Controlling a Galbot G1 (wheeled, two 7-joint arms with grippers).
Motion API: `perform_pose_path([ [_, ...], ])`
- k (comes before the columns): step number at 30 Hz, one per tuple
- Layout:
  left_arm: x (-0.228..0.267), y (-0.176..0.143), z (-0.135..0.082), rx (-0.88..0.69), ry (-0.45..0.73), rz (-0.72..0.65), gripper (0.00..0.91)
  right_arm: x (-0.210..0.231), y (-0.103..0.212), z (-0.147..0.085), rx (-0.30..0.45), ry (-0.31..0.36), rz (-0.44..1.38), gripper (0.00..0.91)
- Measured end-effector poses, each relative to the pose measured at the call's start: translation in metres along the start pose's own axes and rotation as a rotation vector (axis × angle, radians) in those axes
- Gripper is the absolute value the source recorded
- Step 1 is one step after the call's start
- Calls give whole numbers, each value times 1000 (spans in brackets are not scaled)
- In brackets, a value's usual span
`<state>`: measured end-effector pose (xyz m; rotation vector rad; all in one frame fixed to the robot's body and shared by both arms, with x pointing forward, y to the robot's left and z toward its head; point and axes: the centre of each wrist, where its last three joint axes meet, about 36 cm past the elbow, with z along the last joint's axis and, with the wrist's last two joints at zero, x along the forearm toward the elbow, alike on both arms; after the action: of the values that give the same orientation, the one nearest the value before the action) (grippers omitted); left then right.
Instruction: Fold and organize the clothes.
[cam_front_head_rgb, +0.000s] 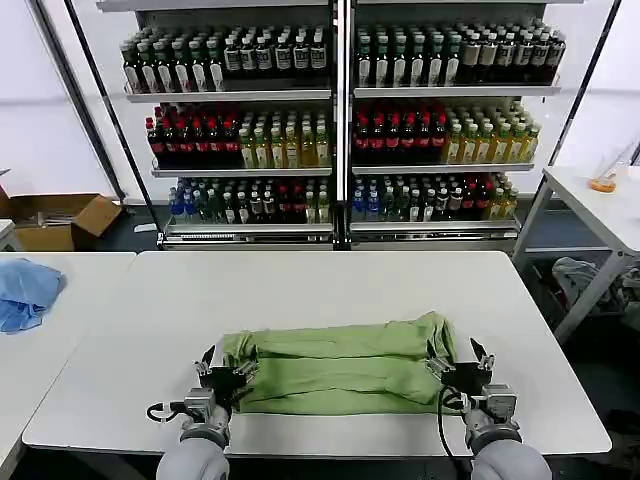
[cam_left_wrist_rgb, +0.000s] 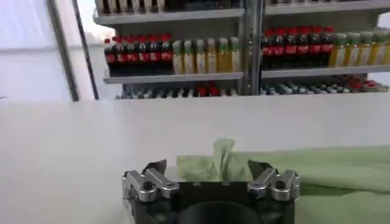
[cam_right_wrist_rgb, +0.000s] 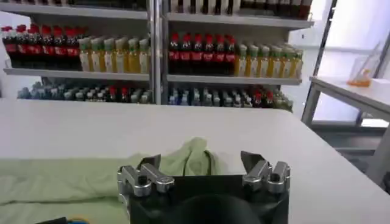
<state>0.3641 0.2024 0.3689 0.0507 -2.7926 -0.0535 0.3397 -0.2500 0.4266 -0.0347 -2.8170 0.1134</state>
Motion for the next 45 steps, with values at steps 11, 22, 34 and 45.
perform_pose_path([
  [11,-8,-11,19,-13,33,-48,50,6,-1,4,14,-4,8,907],
  [22,-13,-7,25,-19,62,-49,40,5,2,3,7,-15,7,907],
  [34,-24,26,8,-13,56,-99,30,2,0,-4,11,-35,10,907],
  [45,-25,92,-42,-110,-49,-213,30,-2,0,-6,20,-43,4,907],
])
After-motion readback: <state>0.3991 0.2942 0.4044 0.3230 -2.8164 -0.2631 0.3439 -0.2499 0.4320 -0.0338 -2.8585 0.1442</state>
